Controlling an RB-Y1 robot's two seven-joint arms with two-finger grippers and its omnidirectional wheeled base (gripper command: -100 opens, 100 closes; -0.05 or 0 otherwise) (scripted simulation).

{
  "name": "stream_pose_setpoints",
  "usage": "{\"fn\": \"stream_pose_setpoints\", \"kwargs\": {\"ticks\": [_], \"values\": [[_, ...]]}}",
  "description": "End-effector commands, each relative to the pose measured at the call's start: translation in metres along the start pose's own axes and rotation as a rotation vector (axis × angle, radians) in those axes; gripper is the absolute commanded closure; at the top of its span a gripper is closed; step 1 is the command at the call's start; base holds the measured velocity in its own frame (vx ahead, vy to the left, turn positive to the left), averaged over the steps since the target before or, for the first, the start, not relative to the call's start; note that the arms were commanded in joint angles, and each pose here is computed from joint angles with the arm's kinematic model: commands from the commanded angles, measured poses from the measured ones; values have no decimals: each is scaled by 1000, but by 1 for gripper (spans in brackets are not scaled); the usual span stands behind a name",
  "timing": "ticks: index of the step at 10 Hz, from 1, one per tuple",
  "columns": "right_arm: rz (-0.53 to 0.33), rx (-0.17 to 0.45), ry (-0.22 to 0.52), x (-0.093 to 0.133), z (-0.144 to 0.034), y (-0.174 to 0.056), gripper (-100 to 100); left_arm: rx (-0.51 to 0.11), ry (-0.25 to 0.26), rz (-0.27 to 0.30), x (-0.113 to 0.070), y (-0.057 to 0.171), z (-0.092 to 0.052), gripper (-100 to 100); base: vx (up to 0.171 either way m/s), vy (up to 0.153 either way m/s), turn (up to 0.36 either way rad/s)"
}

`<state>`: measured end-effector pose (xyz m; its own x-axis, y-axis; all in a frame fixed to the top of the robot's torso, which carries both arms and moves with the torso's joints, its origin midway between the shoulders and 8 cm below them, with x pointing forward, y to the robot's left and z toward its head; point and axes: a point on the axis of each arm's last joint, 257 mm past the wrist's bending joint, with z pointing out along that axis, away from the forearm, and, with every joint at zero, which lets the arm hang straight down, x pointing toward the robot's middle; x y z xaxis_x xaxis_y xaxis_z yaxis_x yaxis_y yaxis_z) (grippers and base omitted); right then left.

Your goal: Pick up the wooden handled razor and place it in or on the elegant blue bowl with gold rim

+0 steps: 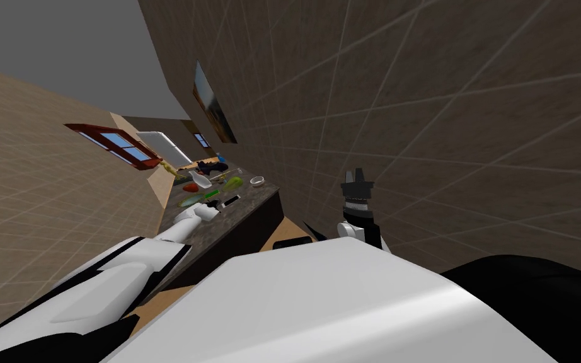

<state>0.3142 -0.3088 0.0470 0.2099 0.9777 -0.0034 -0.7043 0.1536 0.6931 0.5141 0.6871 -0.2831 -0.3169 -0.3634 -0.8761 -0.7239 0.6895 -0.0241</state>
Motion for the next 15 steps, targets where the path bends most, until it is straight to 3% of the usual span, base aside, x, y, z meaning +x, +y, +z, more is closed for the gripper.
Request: {"fn": "stream_pose_setpoints", "kwargs": {"ticks": [1,4,7,9,10,11,14,15], "values": [[0,0,0,0,0,0,0,11,7,6,3,-21,-2,100,-37,33,82],[0,0,0,0,0,0,0,34,8,16,5,-61,-7,100,-39,43,91],[0,0,0,0,0,0,0,45,6,27,5,-81,-10,100,-26,33,55],[0,0,0,0,0,0,0,66,-5,27,1,-118,-19,100,-42,55,107],[0,0,0,0,0,0,0,67,-5,43,3,-119,-19,100,-40,47,44],[0,0,0,0,0,0,0,77,-13,44,0,-138,-24,100,-28,39,101],[0,0,0,0,0,0,0,79,-14,51,0,-139,-23,100,-9,13,8],[0,0,0,0,0,0,0,78,-13,51,1,-139,-23,0,0,0,0]]}}
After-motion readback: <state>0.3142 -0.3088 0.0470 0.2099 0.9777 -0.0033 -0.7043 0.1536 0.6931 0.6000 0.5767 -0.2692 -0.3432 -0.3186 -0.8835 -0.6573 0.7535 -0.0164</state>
